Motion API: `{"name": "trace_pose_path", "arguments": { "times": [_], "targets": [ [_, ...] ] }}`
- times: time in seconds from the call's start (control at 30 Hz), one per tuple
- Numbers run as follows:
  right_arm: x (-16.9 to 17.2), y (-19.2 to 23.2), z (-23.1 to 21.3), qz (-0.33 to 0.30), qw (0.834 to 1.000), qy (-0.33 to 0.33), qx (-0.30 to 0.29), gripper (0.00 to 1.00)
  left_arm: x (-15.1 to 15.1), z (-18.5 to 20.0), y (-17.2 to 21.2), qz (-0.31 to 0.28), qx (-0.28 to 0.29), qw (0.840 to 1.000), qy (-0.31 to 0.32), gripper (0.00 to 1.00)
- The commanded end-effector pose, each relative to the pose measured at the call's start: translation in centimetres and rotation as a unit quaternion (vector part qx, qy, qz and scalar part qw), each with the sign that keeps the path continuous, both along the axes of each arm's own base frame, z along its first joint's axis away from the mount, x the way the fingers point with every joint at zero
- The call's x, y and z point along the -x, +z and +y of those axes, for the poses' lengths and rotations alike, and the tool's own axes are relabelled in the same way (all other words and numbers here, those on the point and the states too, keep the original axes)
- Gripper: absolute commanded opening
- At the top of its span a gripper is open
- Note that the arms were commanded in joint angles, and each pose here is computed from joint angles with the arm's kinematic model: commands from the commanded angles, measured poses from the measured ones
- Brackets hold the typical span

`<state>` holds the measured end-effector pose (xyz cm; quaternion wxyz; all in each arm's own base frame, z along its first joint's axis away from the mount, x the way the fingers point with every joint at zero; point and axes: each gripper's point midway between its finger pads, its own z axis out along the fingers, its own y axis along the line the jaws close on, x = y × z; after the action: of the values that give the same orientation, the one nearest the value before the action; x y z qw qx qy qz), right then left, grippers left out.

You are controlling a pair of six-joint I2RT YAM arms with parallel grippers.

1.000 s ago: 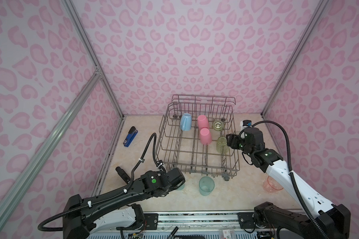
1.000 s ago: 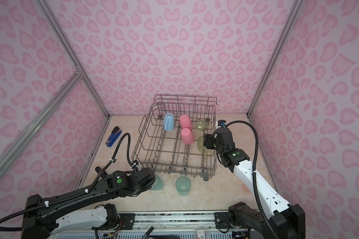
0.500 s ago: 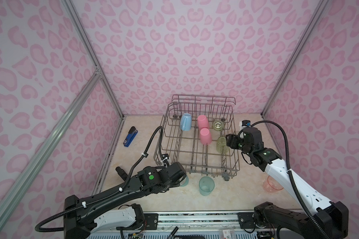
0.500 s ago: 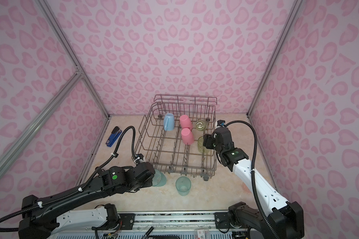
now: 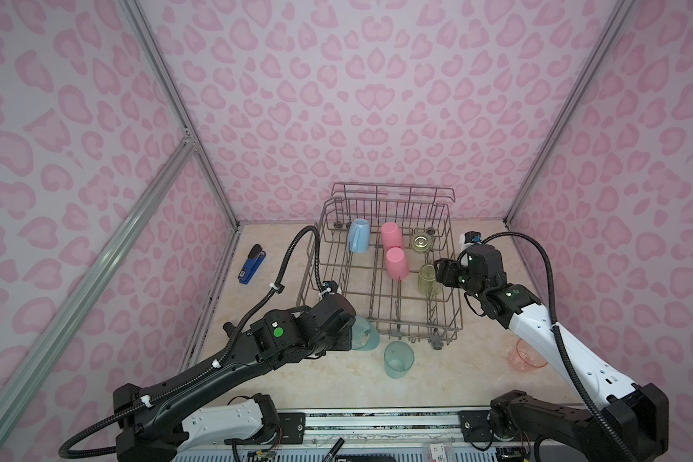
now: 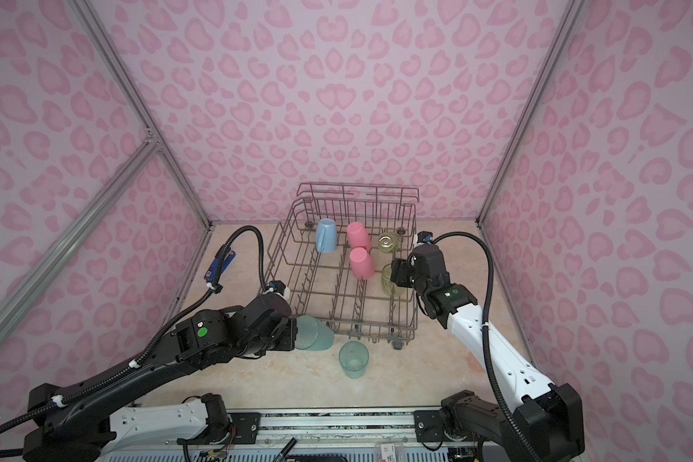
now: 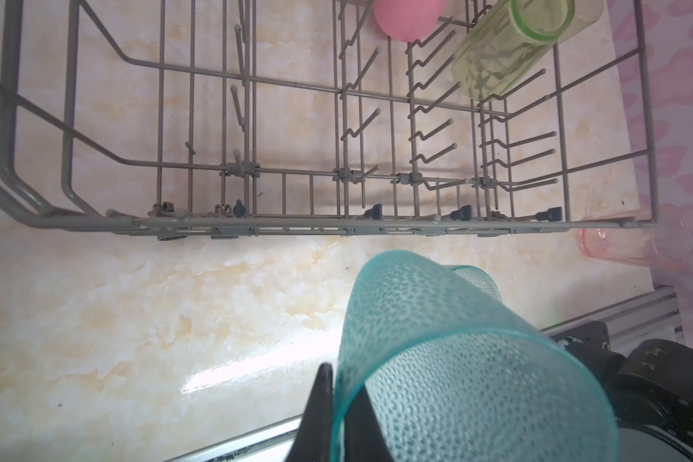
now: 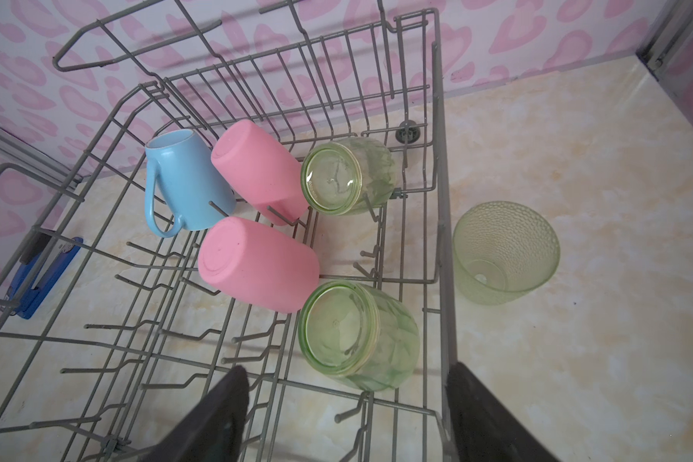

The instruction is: Load the cups into the dish rack

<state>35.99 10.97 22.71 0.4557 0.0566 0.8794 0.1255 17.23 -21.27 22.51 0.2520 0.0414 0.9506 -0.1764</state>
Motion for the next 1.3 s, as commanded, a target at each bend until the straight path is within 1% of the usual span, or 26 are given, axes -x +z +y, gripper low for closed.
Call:
{"name": "trace_pose_path", "arguments": {
  "times": [0.0,0.17,0.3,0.53,0.67,0.77,0.83,0.93,0.97,1.1,1.2,1.27],
  "targets": [
    [-0.2,0.4,0.4,-0.006,1.000,0.008,-0.004,0.78,-0.5,-1.3,2.0,-0.017,0.036,0.999,-0.035,0.05],
    [-0.3,0.6,0.8,-0.008,1.000,0.015,-0.006,0.79,-1.4,-2.4,4.6,-0.032,0.088,0.994,-0.054,0.05],
    [-0.5,0.7,1.2,-0.008,1.000,0.020,-0.004,0.79,-2.3,-2.9,6.2,-0.042,0.117,0.990,-0.064,0.04],
    [-0.7,1.6,2.4,-0.013,0.999,0.032,-0.015,0.81,-5.2,-3.7,8.0,-0.054,0.177,0.981,-0.065,0.04],
    [-0.7,3.1,4.0,-0.031,0.998,0.046,-0.042,0.85,-7.3,-3.9,8.9,-0.070,0.211,0.973,-0.065,0.04],
    [-0.7,4.5,6.0,-0.038,0.994,0.067,-0.079,0.91,-8.9,-3.7,9.6,-0.084,0.234,0.967,-0.058,0.04],
    [-0.8,5.5,7.4,-0.039,0.990,0.082,-0.108,0.93,-10.0,-3.4,9.8,-0.091,0.244,0.964,-0.053,0.04],
    [-1.2,7.0,9.3,-0.043,0.980,0.103,-0.166,0.96,-11.9,-2.7,10.1,-0.103,0.258,0.960,-0.038,0.04],
    [-1.3,7.7,9.6,-0.045,0.976,0.102,-0.188,0.98,-12.6,-2.3,10.4,-0.108,0.264,0.958,-0.032,0.04],
    [-2.3,9.7,10.5,-0.047,0.959,0.083,-0.267,0.98,-14.8,-1.7,11.3,-0.128,0.285,0.950,-0.022,0.03],
    [-3.2,10.8,10.9,-0.037,0.944,0.055,-0.325,0.98,-16.3,-1.3,12.0,-0.151,0.297,0.943,-0.020,0.03],
    [-3.7,11.5,11.2,-0.029,0.930,0.040,-0.364,0.98,-17.2,-1.3,12.2,-0.168,0.301,0.939,-0.022,0.03]
  ]
}}
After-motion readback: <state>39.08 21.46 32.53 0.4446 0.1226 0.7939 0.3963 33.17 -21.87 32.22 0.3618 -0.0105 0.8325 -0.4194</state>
